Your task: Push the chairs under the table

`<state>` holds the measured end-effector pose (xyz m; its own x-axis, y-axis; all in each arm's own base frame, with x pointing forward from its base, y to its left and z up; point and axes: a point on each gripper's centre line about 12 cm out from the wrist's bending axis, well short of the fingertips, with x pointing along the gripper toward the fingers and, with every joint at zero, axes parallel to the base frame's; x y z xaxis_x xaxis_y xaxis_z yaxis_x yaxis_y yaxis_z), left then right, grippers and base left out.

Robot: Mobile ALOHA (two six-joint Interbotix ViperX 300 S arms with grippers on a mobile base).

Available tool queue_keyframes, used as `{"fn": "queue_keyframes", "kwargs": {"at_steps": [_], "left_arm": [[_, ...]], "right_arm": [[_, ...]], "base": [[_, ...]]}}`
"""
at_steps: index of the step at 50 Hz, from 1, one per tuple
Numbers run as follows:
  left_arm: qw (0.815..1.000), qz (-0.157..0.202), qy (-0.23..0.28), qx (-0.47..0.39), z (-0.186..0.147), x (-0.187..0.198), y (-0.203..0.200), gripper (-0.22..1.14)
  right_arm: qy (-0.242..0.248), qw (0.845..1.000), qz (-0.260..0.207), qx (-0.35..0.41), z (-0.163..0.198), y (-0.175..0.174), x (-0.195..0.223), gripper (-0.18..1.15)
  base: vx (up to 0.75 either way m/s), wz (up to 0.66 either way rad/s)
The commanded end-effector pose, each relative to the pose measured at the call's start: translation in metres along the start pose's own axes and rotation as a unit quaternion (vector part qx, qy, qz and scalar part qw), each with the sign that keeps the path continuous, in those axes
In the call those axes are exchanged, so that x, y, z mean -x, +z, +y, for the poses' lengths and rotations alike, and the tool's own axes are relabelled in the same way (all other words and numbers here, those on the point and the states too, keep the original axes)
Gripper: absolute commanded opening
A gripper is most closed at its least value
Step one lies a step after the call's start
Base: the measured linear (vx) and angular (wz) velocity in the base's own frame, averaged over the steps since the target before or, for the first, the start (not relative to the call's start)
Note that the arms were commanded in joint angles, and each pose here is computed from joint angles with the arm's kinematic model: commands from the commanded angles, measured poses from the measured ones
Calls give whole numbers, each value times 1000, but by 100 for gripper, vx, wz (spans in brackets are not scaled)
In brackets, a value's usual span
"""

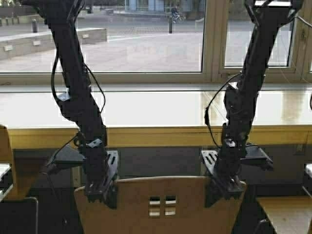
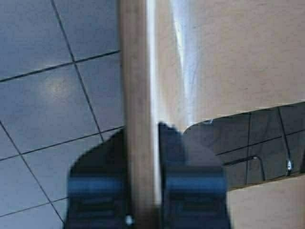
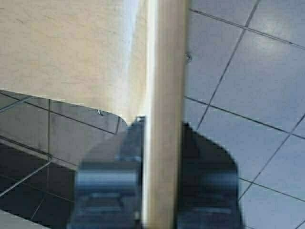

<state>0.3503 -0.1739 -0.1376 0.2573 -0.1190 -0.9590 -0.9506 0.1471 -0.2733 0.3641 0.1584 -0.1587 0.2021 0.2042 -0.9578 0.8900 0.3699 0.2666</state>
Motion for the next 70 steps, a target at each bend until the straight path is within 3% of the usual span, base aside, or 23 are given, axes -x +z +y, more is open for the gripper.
{"fn": "queue_keyframes", "kwargs": {"at_steps": [1, 29, 70], "left_arm": [[1000, -2, -28, -9, -22, 9, 8, 3], [999, 0, -34, -13, -26, 19, 6, 3], [999, 0, -38, -18, -26, 30, 7, 3]], "right_arm": [[9, 999, 3, 39, 9, -2, 0, 5], [-27, 997, 26, 68, -17, -10, -9, 5], [-15, 994, 29, 104, -6, -14, 9, 5]], "base": [[12, -2], [18, 2], [22, 1]]}}
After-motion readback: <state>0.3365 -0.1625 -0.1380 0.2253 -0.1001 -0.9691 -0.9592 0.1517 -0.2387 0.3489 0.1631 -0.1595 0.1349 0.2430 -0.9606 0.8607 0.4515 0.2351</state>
